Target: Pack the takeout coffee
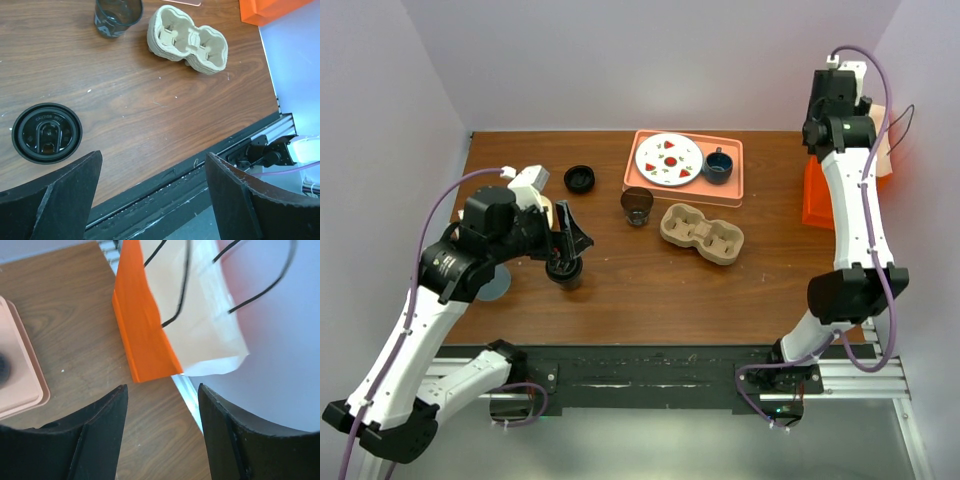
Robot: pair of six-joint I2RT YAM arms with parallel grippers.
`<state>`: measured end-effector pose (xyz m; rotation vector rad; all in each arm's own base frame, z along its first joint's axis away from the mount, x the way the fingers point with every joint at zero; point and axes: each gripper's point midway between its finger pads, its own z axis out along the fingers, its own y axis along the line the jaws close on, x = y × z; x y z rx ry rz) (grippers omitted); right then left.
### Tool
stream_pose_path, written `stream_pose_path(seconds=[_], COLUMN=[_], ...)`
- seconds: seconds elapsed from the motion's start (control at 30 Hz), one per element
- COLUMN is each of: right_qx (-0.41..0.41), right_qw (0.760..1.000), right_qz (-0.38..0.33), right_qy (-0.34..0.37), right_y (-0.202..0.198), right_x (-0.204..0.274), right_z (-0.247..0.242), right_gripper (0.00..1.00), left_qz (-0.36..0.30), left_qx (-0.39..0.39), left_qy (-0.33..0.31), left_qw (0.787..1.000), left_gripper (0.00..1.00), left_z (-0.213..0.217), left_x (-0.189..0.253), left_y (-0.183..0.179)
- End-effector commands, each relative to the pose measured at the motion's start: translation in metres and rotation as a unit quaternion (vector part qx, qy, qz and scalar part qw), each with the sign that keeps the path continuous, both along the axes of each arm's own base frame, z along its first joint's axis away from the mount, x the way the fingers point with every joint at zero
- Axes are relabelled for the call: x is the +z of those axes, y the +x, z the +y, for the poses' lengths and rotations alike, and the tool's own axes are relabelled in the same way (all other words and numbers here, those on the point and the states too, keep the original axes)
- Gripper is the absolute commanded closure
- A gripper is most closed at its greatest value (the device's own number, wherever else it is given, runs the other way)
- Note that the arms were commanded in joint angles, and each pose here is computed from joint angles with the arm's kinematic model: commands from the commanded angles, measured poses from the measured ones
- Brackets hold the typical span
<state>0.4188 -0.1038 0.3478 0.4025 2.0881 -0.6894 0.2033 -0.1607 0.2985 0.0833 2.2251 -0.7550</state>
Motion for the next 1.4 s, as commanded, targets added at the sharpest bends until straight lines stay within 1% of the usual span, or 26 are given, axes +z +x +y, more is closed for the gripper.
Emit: stream_pose_path(seconds=[0.0,0.1,0.13,0.17,0.23,0.33,0.43,0.6,0.77,1.1,1.2,1.23,1.37], right_qx=[-0.004,-0.033,-0.035,-0.047,-0.042,-0.019,-0.016,0.017,0.014,0.011,0.016,0.017,0.013], right_qw=[0.997,0.995,0.995,0.994,0.995,0.997,0.998,0.999,0.999,0.999,0.999,0.999,0.999], right_qz=[-0.061,-0.053,-0.044,-0.034,-0.016,-0.007,0.009,0.013,0.035,0.022,0.029,0.028,0.03], right_qy=[-0.049,-0.082,-0.087,-0.091,-0.087,-0.068,-0.055,-0.029,-0.024,-0.031,-0.037,-0.038,-0.043], right_y=[-0.01,-0.012,-0.008,-0.009,0.0,0.019,0.032,0.057,0.071,0.077,0.079,0.079,0.077], right_x=[0.054,0.056,0.051,0.046,0.03,0.01,-0.01,-0.035,-0.06,-0.059,-0.06,-0.058,-0.056], right_z=[-0.012,-0.024,-0.025,-0.037,-0.04,-0.035,-0.034,-0.025,-0.034,-0.039,-0.041,-0.042,-0.048], right_gripper=[0.37,0.33,0.32,0.32,0.3,0.27,0.26,0.28,0.34,0.34,0.38,0.41,0.42], left_qz=[-0.014,-0.009,-0.007,-0.006,-0.006,-0.007,-0.005,0.001,0.009,0.017,0.018,0.02,0.024], left_qx=[-0.011,-0.006,-0.008,-0.008,-0.008,-0.005,-0.006,-0.003,-0.005,-0.008,-0.009,-0.01,-0.019], left_qy=[-0.022,-0.021,-0.022,-0.024,-0.025,-0.023,-0.019,-0.008,-0.002,0.002,0.004,0.005,0.001], left_qw=[1.0,1.0,1.0,1.0,1.0,1.0,1.0,1.0,1.0,1.0,1.0,1.0,1.0], left_gripper=[0.12,0.12,0.12,0.12,0.13,0.13,0.14,0.16,0.18,0.2,0.2,0.2,0.21], left_z=[-0.007,-0.007,-0.008,-0.008,-0.01,-0.01,-0.011,-0.012,-0.013,-0.015,-0.017,-0.018,-0.022], left_x=[0.016,0.013,0.014,0.014,0.017,0.02,0.02,0.017,0.01,-0.002,-0.003,-0.005,-0.007], left_y=[0.001,0.002,0.002,0.002,0.005,0.008,0.011,0.017,0.02,0.023,0.026,0.028,0.029])
